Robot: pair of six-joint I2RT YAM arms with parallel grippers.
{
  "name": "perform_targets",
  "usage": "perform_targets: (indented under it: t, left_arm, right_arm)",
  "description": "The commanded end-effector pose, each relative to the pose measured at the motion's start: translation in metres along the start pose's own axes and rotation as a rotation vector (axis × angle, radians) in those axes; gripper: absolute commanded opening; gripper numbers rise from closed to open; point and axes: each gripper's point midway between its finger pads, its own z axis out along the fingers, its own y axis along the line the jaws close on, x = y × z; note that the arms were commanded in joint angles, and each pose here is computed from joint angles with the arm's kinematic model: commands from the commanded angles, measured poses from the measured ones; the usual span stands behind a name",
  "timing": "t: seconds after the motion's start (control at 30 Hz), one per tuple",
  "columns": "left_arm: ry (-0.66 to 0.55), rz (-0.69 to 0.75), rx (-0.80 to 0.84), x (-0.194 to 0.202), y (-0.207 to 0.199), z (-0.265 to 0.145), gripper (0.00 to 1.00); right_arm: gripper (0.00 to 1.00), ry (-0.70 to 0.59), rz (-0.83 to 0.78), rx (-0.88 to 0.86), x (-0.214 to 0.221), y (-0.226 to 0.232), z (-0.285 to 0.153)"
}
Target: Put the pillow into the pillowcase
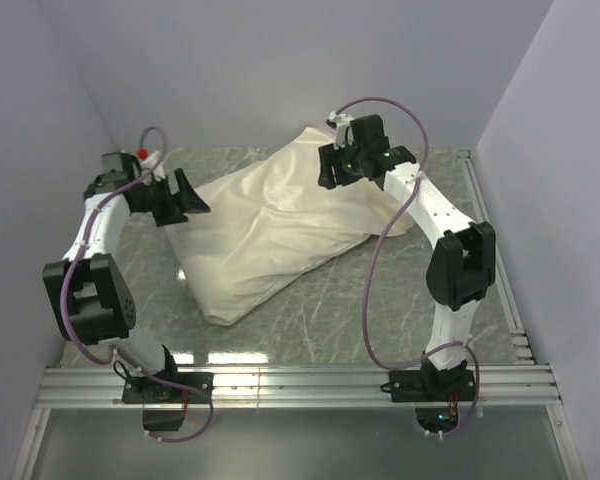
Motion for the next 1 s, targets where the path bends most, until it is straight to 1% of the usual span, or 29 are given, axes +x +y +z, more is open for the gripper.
perform_targets:
  t: [0.0, 0.07, 0.1, 0.13, 0.2, 0.3, 0.4, 0.43, 0.47, 0.57, 0.6, 0.63, 0.67, 0.73, 0.77, 0.8, 0.83, 0.87, 0.9, 0.93, 0.97]
  left_arm:
    - [0.080, 0.019, -0.035, 0.026, 0.006, 0.023, 0.96]
    - [0.090, 0.012, -0.063, 0.029, 0.011, 0.028, 0.95]
    - [0.091, 0.008, -0.063, 0.031, 0.013, 0.030, 0.96]
    - [0.091, 0.008, -0.066, 0.031, 0.015, 0.031, 0.96]
    - [0.096, -0.003, -0.076, 0.034, 0.019, 0.035, 0.96]
    - [0.102, -0.014, -0.088, 0.035, 0.024, 0.040, 0.97]
    - [0.096, -0.026, -0.128, 0.031, 0.034, 0.044, 0.97]
    - [0.094, -0.027, -0.144, 0.030, 0.037, 0.045, 0.97]
    - [0.091, -0.027, -0.157, 0.026, 0.042, 0.048, 0.97]
    - [0.105, -0.033, -0.196, 0.021, 0.054, 0.056, 0.97]
    - [0.111, -0.033, -0.198, 0.019, 0.055, 0.057, 0.97]
    - [0.115, -0.037, -0.199, 0.018, 0.056, 0.058, 0.97]
    - [0.116, -0.036, -0.200, 0.013, 0.055, 0.059, 0.97]
    - [0.102, -0.027, -0.206, 0.007, 0.055, 0.058, 0.98]
    - [0.086, -0.011, -0.207, 0.002, 0.053, 0.056, 0.98]
    - [0.077, 0.000, -0.211, -0.002, 0.053, 0.055, 0.98]
    - [0.067, 0.009, -0.221, -0.006, 0.054, 0.053, 0.98]
    - [0.047, 0.030, -0.219, -0.014, 0.049, 0.049, 0.98]
    - [0.033, 0.045, -0.212, -0.019, 0.045, 0.047, 0.98]
    - [0.017, 0.053, -0.204, -0.023, 0.041, 0.045, 0.98]
    - [0.000, 0.072, -0.173, -0.028, 0.030, 0.041, 0.98]
  right_arm:
    - [0.60, 0.133, 0.063, 0.165, 0.054, -0.089, 0.030]
    - [0.58, 0.184, 0.128, 0.222, 0.080, -0.128, 0.033]
    - [0.57, 0.201, 0.150, 0.231, 0.089, -0.139, 0.033]
    - [0.57, 0.219, 0.170, 0.237, 0.097, -0.148, 0.032]
    - [0.53, 0.260, 0.214, 0.244, 0.115, -0.165, 0.031]
    - [0.48, 0.332, 0.231, 0.268, 0.142, -0.171, 0.028]
    - [0.40, 0.471, 0.204, 0.364, 0.179, -0.185, 0.017]
    - [0.38, 0.570, 0.211, 0.348, 0.199, -0.181, 0.007]
    - [0.34, 0.598, 0.213, 0.359, 0.202, -0.187, 0.007]
    - [0.34, 0.773, 0.142, 0.354, 0.236, -0.190, -0.015]
    - [0.34, 0.829, 0.105, 0.307, 0.246, -0.185, -0.021]
    - [0.34, 0.916, 0.109, 0.253, 0.261, -0.172, -0.034]
    - [0.34, 0.957, 0.125, 0.186, 0.276, -0.156, -0.041]
    - [0.34, 1.013, 0.075, 0.084, 0.289, -0.131, -0.056]
    - [0.34, 1.036, 0.055, -0.005, 0.299, -0.100, -0.065]
    - [0.34, 1.048, 0.008, -0.067, 0.303, -0.082, -0.070]
    - [0.35, 1.058, -0.003, -0.121, 0.308, -0.063, -0.076]
    - [0.35, 1.069, -0.053, -0.190, 0.313, -0.031, -0.085]
    - [0.36, 1.041, -0.049, -0.276, 0.312, -0.006, -0.086]
    - [0.38, 1.028, -0.069, -0.306, 0.310, 0.007, -0.089]
    - [0.39, 0.984, -0.098, -0.327, 0.299, 0.019, -0.092]
